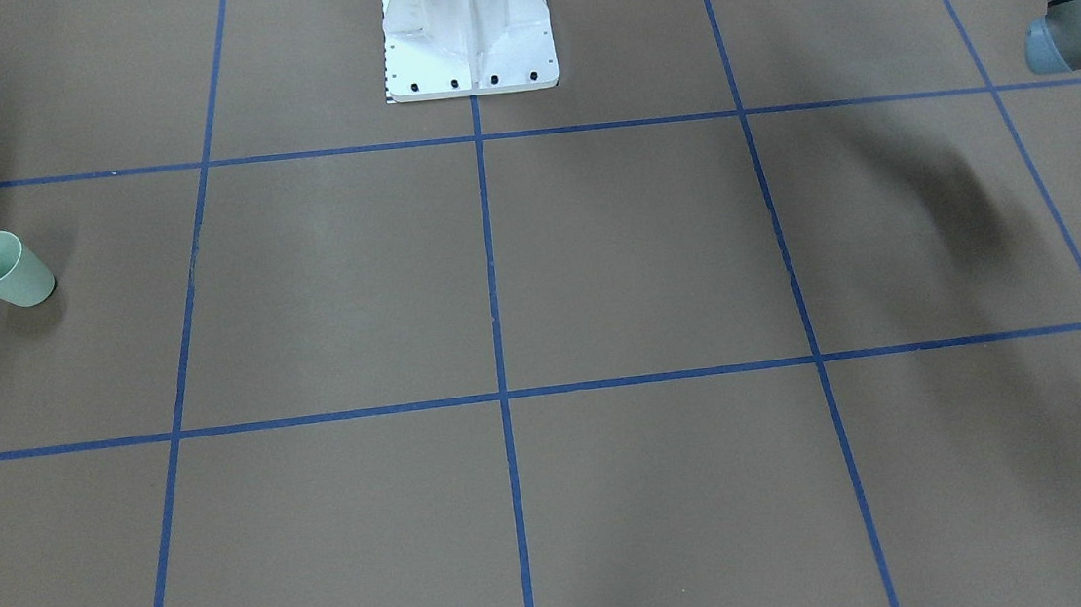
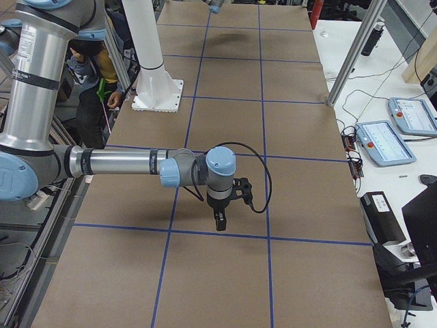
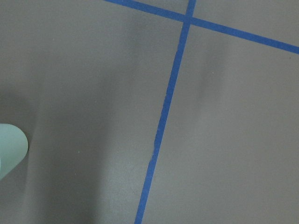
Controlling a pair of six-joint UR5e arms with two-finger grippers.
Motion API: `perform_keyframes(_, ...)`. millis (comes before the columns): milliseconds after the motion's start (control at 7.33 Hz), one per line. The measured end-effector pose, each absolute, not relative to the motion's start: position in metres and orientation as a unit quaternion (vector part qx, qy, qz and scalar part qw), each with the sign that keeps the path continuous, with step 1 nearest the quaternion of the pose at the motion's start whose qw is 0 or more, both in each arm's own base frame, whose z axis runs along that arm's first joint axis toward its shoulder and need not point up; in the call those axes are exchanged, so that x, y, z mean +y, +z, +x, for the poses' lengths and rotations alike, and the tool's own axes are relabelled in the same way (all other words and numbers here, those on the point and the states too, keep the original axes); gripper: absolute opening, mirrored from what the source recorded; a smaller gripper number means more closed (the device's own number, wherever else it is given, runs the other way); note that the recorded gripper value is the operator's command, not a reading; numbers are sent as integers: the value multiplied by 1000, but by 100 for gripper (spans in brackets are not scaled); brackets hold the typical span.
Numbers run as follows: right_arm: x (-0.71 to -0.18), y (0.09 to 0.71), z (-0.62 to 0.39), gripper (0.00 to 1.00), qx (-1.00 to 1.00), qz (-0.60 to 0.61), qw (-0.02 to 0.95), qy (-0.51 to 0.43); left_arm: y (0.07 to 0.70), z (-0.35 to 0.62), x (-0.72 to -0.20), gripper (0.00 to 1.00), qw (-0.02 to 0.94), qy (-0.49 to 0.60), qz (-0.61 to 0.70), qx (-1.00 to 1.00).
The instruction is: Transfer and stack yellow cup on green cup
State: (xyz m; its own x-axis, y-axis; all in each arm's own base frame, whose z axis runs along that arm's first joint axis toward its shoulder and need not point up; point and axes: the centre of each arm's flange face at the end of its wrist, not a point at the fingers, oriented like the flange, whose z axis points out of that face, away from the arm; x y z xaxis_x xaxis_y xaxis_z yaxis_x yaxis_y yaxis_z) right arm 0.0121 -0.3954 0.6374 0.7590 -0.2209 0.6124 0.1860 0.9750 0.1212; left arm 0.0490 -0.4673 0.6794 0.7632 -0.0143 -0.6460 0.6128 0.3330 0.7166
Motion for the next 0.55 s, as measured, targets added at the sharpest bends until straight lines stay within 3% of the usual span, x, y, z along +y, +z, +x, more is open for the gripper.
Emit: perform_keyframes(545,-401,629,11,100,-330,36,937,-112,592,98,-479,0,699,-28,564,439)
